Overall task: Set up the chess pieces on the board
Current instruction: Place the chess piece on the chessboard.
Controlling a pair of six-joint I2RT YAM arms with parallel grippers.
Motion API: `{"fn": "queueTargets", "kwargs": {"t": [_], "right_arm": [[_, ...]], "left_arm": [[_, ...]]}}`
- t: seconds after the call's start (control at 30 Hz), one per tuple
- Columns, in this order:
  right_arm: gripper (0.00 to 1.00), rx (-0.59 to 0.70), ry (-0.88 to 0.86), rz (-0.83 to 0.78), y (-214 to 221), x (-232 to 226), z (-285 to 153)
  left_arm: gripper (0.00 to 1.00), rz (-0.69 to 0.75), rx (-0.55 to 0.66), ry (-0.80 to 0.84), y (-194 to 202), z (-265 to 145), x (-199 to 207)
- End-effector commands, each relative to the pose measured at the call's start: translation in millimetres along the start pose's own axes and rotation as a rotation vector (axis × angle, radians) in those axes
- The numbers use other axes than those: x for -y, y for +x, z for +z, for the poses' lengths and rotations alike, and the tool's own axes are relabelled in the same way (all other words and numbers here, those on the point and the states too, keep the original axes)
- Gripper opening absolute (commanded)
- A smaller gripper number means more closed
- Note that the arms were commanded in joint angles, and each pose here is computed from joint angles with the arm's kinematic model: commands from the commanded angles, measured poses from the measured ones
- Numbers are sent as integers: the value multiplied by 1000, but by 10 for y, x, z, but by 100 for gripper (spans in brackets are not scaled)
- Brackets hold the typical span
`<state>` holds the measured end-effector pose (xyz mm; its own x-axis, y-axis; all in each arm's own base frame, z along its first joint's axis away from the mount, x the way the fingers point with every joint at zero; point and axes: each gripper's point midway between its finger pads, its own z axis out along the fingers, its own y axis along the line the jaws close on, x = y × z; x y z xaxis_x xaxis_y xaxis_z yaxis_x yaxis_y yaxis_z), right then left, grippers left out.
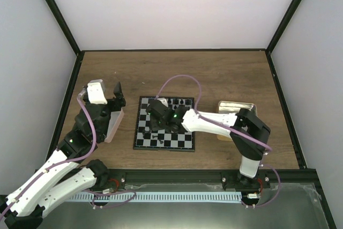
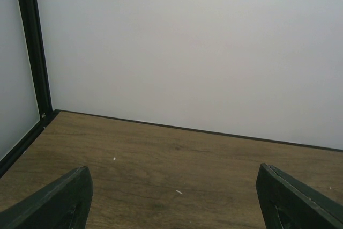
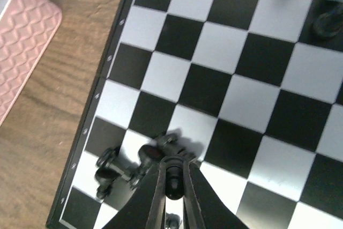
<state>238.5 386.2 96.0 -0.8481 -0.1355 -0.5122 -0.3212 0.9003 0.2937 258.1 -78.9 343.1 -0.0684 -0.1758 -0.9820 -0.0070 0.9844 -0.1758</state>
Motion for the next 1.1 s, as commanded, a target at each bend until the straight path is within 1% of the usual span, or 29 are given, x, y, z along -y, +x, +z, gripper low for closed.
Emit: {"fn": "queueTargets", "kwargs": {"t": [0.0, 0.23, 0.43, 0.63, 0.87, 1.07], "right_arm": [[9, 36, 83, 23, -265, 221, 84], [9, 31, 156, 63, -496, 566, 332], [9, 41, 188, 46, -677, 616, 481], [9, 32, 211, 34, -715, 620, 602], [9, 17, 288, 58, -714, 726, 677], [11, 3, 301, 59, -702, 748, 732]], "left_arm": [[85, -14, 23, -20, -104, -34, -55], [85, -16, 28, -29, -112, -40, -73], [85, -15, 23, -23, -101, -32, -57], [85, -14, 22, -21, -97, -32, -57], [85, -13, 20, -18, -96, -37, -54], [85, -13, 20, -17, -98, -44, -58]]}}
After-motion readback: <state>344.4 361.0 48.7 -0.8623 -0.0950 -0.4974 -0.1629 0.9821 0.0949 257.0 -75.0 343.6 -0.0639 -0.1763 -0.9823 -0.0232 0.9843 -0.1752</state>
